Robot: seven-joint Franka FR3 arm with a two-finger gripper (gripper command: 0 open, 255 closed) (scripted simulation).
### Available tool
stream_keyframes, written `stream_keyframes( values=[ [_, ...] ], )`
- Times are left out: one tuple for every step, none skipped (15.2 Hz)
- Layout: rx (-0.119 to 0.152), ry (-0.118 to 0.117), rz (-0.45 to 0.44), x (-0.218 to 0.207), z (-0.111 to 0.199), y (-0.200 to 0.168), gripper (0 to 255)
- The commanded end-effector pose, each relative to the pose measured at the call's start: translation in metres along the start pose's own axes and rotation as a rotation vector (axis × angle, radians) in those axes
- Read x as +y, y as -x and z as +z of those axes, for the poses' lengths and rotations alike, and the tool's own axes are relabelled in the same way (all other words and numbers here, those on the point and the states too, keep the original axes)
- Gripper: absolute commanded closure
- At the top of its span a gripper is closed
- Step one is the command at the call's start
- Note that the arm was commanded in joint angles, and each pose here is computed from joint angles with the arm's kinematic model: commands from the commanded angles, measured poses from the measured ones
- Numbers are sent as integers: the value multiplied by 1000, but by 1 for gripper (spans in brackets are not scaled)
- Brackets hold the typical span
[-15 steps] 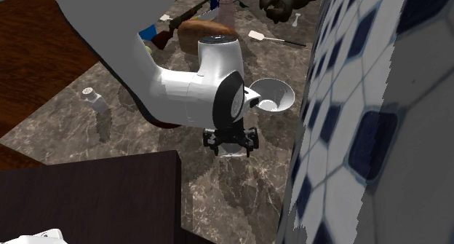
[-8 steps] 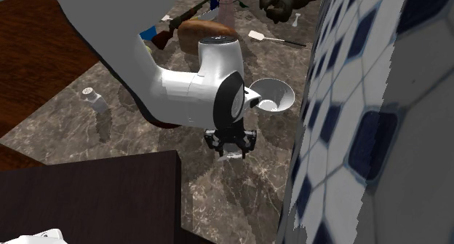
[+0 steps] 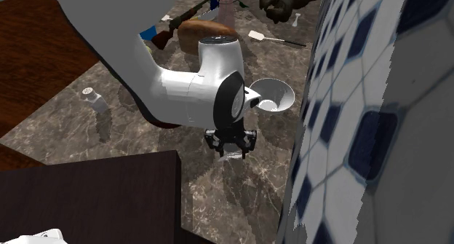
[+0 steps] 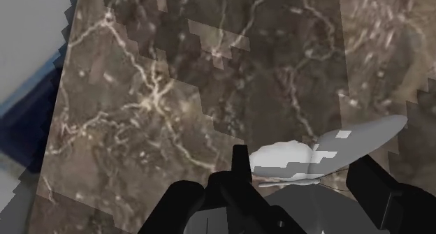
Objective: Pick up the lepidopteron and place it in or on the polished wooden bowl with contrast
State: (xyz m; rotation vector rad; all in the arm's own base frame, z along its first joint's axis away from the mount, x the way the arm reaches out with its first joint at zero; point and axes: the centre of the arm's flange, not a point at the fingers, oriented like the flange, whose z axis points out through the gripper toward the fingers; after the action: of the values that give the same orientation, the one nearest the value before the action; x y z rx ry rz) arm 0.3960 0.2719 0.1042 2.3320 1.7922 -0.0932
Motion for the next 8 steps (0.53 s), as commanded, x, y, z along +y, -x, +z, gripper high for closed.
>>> stream_keyframes(
  values=[
    [-1, -1, -1, 0, -5, 1, 255],
    [-1, -1, -1, 1, -10, 2, 255],
    [-1, -1, -1, 1, -15, 3, 255],
    [-1, -1, -1, 2, -20, 4, 255],
    [-1, -1, -1, 3, -25, 5, 255],
    [-1, -1, -1, 3, -31, 5, 255],
    [-1, -1, -1, 4, -36, 6, 255],
    [-1, -1, -1, 4, -41, 7, 255]
  ],
)
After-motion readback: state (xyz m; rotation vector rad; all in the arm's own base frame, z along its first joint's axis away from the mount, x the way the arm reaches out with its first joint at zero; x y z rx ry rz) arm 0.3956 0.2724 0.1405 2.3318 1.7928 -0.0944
